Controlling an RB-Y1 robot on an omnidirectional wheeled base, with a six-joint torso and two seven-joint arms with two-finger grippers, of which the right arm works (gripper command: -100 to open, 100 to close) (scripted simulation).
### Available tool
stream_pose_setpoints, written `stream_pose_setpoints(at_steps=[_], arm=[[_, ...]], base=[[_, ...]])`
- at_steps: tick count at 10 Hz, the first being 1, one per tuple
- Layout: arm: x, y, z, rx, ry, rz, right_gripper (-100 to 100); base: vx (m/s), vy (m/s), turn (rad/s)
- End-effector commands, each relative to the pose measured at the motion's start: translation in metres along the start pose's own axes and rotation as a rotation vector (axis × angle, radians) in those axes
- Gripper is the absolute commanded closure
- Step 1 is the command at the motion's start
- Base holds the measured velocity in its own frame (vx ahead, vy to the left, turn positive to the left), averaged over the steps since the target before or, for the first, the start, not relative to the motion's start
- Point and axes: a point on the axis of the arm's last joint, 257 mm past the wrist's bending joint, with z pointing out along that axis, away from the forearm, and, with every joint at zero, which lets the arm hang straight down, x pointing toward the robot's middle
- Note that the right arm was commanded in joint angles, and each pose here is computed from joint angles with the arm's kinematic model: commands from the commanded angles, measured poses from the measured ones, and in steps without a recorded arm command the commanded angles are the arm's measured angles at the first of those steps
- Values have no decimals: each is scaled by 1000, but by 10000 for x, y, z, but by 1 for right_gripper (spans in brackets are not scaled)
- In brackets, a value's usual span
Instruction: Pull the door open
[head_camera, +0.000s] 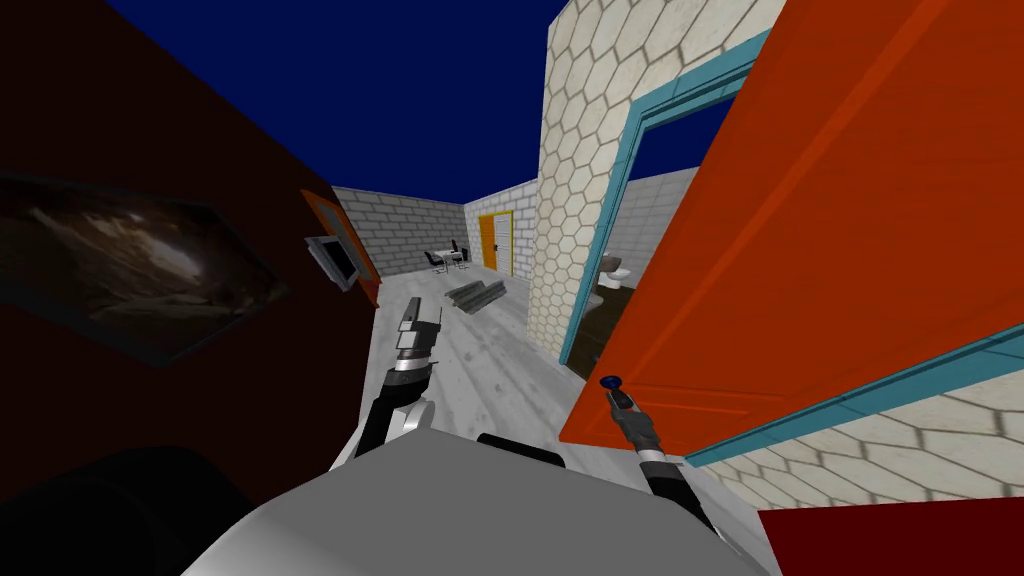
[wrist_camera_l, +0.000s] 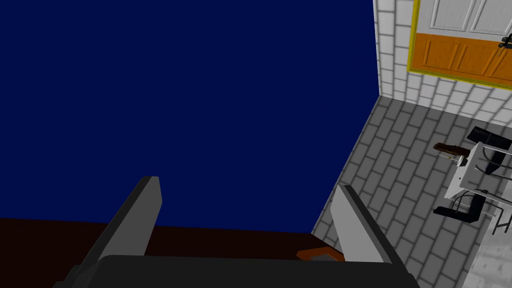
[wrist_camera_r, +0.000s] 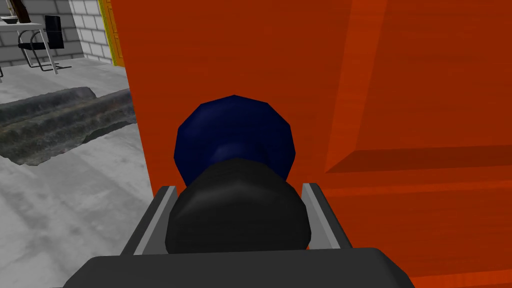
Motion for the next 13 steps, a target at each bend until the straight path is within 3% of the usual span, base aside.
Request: stream_pose_setpoints(at_steps=[1,5,6,7,13], arm=[[24,17,-65,12,10,3,100],[36,102,-347,62,9,9,100],[25,98,-289,54,6,7,100],[11,98,-368,65,4,9,100],[25,137,-631,103,8,8,100]], base=[[-111,-57,132],[-167,-76,204],[-73,-33,36],[-100,-54,144],[-198,-87,156]])
